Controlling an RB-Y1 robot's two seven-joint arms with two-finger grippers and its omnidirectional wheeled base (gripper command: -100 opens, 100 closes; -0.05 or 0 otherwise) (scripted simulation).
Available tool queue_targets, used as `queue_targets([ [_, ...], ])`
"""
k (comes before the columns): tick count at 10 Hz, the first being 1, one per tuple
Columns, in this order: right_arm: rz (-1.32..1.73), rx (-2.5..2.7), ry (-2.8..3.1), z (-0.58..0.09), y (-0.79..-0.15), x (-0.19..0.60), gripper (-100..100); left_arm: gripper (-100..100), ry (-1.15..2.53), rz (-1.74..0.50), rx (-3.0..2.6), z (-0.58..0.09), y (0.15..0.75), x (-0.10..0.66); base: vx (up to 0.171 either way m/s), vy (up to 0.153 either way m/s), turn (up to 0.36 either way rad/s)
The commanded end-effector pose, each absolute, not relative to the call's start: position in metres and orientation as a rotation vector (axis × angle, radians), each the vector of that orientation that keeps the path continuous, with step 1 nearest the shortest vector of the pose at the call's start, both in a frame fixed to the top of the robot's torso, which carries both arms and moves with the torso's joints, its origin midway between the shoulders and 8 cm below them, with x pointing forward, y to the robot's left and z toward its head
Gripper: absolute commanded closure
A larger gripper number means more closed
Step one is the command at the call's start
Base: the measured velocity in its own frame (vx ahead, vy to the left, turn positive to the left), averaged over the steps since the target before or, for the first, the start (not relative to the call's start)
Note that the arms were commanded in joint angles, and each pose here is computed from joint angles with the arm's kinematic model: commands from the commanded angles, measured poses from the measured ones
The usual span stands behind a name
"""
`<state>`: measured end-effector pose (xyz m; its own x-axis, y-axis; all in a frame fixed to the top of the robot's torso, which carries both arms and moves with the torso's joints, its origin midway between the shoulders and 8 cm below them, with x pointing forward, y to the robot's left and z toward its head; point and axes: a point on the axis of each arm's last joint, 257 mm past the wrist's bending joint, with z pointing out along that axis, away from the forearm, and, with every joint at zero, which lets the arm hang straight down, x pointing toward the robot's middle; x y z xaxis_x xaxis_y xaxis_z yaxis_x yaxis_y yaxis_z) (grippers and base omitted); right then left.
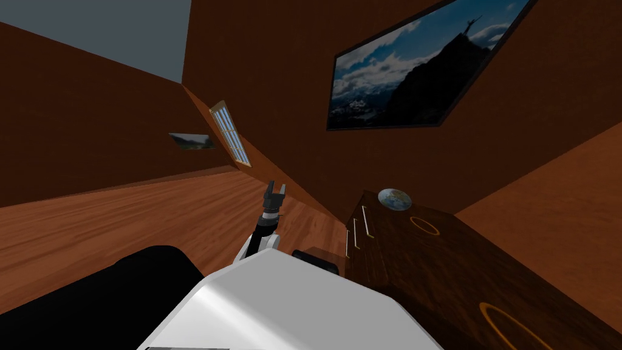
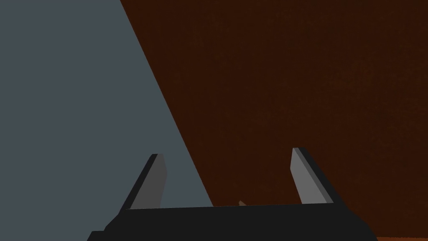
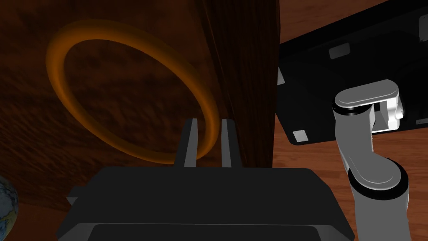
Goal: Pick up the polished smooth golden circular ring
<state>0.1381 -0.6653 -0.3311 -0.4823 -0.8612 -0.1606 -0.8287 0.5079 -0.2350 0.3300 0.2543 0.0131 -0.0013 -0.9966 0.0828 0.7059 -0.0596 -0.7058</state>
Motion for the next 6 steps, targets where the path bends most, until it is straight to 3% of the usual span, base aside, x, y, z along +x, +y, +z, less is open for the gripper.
queue_targets([
  [1,-0.182,-1.43,2.495,-0.331,-0.665,0.138,100,0,0.556,-1.514,-0.679,0.013,0.254,0.33,0.0,0.0,0.0],
  [2,-0.181,-1.43,2.496,-0.331,-0.665,0.138,0,0,0.556,-1.514,-0.679,0.013,0.254,0.33,0.0,0.0,0.0],
  [3,-0.22,-1.447,2.469,-0.314,-0.671,0.155,100,0,0.556,-1.514,-0.679,0.013,0.254,0.33,0.013,-0.012,-0.142],
  [5,-0.212,-1.454,2.467,-0.313,-0.669,0.153,100,0,0.556,-1.514,-0.679,0.013,0.254,0.33,0.014,-0.015,-0.079],
  [6,-0.214,-1.455,2.465,-0.312,-0.669,0.154,0,0,0.556,-1.514,-0.679,0.013,0.254,0.33,0.0,0.0,0.0],
])
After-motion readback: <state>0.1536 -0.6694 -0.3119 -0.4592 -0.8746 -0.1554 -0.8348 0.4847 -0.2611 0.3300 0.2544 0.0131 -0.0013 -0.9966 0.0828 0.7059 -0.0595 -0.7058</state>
